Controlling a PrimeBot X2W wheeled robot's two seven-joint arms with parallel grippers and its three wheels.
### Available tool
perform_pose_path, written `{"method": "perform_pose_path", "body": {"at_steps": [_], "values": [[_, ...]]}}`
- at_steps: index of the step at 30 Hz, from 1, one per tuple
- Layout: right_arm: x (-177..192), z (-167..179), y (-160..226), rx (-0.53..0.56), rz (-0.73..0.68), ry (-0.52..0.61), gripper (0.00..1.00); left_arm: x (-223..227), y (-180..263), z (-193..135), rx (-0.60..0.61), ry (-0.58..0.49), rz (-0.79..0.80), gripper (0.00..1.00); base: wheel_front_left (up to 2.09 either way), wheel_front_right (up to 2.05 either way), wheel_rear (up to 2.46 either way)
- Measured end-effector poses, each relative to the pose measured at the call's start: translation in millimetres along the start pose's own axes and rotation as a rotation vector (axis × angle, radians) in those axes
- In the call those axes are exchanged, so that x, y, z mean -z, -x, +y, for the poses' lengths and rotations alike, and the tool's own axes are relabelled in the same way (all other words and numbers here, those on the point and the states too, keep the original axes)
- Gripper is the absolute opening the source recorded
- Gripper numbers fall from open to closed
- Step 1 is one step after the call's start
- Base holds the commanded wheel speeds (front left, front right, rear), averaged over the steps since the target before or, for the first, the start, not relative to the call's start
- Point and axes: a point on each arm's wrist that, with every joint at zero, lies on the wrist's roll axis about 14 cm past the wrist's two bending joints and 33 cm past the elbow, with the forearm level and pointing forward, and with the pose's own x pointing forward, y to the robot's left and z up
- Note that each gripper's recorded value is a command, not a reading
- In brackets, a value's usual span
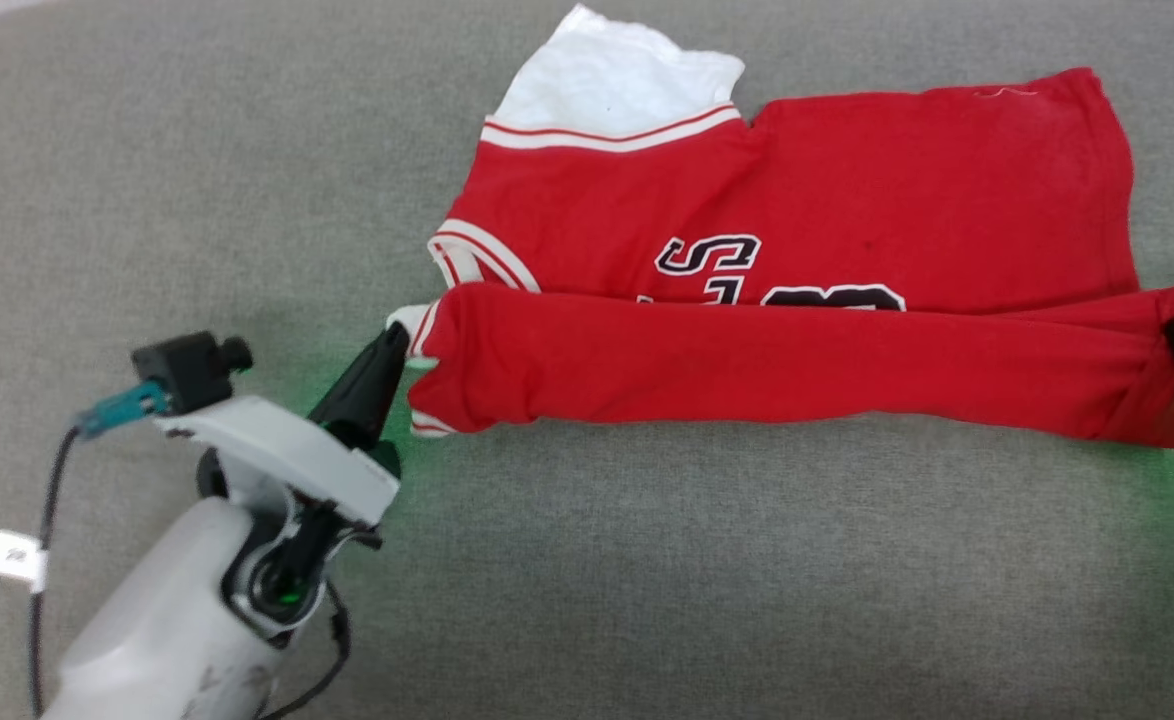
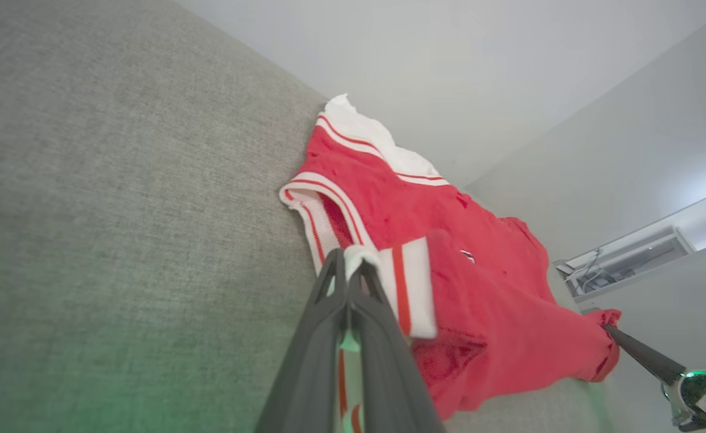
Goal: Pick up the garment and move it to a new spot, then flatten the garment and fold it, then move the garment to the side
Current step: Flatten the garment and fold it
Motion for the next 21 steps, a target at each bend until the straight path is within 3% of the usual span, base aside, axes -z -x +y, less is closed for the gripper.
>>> {"method": "perform_pose_path", "body": {"at_steps": [12,13,16,17,18,19,20,21], "values": [[36.3,-10.3,-29.1,0.050,0.093,0.023,0.00,21.3,-22.9,26.9,-0.086,-0.089,0.048,0.00,0.00,0.00,0.00],[36.5,-10.3,-30.1,0.051,0.091,0.025,0.00,22.3,-24.0,28.4,-0.089,-0.106,0.057,0.05,0.00,0.00,0.00],[34.9,-9.4,-31.6,0.051,0.078,0.027,0.00,21.8,-26.2,29.3,-0.090,-0.145,0.074,0.40,0.00,0.00,0.00],[35.0,-9.4,-31.3,0.051,0.075,0.027,0.00,21.7,-26.0,29.6,-0.091,-0.156,0.082,0.84,0.00,0.00,0.00],[33.8,-8.4,-31.1,0.049,0.068,0.028,0.00,19.6,-25.7,29.9,-0.090,-0.171,0.085,1.00,0.00,0.00,0.00],[32.4,-8.2,-30.9,0.050,0.062,0.027,0.16,15.8,-25.2,31.0,-0.092,-0.186,0.088,1.00,0.00,0.00,0.00],[30.3,-7.6,-30.5,0.049,0.052,0.028,0.42,10.3,-23.7,34.4,-0.099,-0.208,0.090,1.00,0.00,0.00,0.00],[28.4,-7.7,-29.5,0.050,0.043,0.027,0.79,4.9,-21.4,38.4,-0.108,-0.233,0.097,1.00,0.00,0.00,0.00]]}}
